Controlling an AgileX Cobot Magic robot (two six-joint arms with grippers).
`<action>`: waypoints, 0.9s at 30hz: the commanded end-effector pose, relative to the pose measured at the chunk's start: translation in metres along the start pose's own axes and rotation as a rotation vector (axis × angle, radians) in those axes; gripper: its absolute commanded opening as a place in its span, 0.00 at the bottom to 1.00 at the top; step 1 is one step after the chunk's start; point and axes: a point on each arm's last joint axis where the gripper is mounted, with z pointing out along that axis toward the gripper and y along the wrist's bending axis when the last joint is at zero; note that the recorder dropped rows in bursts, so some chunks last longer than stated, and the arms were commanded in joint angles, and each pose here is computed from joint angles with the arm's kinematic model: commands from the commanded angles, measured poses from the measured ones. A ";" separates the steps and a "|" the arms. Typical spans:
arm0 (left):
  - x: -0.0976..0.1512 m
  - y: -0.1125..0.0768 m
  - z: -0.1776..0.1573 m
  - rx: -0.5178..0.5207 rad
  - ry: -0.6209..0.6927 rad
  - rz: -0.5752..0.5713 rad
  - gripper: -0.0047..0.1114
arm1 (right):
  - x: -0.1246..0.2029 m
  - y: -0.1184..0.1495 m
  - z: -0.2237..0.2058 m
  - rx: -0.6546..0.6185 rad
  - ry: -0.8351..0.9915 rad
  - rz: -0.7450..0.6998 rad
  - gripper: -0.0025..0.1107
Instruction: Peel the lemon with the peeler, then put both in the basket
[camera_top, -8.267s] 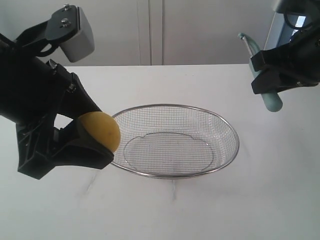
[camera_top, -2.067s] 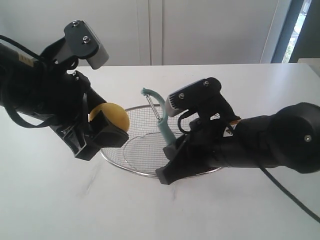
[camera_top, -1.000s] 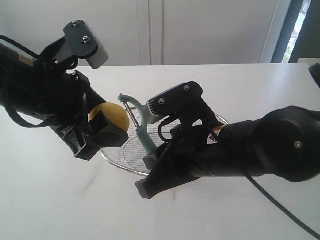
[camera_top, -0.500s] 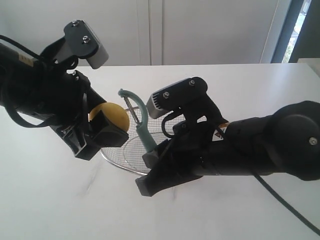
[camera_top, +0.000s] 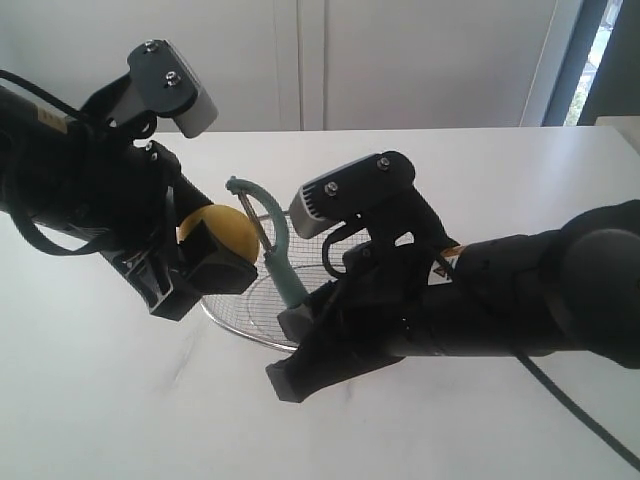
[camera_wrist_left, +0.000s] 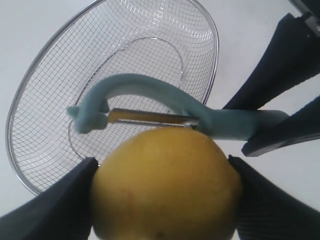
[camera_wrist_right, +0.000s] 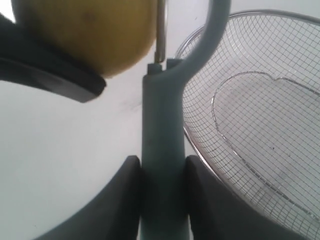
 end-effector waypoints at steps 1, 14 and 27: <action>-0.001 -0.002 -0.001 0.009 -0.014 -0.021 0.04 | -0.006 0.002 -0.009 -0.002 -0.042 -0.005 0.02; -0.001 -0.001 -0.001 0.006 -0.008 -0.012 0.04 | -0.010 0.013 -0.051 -0.061 -0.104 -0.054 0.02; 0.000 -0.002 -0.001 0.009 -0.005 -0.013 0.04 | 0.001 0.009 -0.118 0.032 -0.323 -0.106 0.02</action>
